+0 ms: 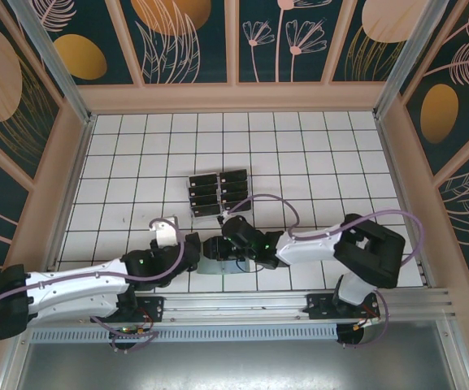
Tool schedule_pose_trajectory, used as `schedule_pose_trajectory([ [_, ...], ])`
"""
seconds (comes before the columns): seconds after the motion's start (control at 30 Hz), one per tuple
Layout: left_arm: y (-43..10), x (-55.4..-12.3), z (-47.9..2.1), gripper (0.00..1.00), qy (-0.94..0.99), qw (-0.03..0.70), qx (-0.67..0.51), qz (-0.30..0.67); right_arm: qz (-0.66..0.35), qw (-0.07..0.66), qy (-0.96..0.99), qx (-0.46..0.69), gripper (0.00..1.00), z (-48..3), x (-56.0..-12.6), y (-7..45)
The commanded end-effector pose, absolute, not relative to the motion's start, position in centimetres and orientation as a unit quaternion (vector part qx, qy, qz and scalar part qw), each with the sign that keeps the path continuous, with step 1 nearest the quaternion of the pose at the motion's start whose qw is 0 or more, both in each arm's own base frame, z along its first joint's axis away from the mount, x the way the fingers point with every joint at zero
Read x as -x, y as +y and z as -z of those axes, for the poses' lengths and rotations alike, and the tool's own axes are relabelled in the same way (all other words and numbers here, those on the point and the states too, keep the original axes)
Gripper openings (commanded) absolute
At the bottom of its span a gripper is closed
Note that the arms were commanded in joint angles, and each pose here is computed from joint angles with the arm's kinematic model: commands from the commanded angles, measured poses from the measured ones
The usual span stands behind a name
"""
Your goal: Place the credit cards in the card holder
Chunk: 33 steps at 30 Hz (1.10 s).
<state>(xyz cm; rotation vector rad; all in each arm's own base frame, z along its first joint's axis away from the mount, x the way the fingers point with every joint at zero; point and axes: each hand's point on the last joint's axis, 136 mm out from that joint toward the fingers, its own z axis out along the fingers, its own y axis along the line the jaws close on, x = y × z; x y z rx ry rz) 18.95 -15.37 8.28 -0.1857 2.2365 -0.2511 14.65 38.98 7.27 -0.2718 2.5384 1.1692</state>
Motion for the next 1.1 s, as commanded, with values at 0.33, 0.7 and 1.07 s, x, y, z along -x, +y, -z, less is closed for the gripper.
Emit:
schedule_pose_trajectory([
  [0.33,-20.3,-19.9,-7.3,0.81,0.918,0.392,-0.03,0.061,-0.348,0.227,0.909,0.035,0.36,-6.9,-15.3,30.3],
  [0.7,-19.7,-19.1,-3.5,0.81,0.933,0.355,-0.042,0.025,-0.332,0.214,0.918,0.029,0.36,-4.4,-14.9,29.1],
  [1.07,-19.3,-18.7,-1.9,0.81,0.938,0.344,-0.042,0.019,-0.323,0.203,0.924,0.028,0.35,-3.1,-14.7,28.9],
])
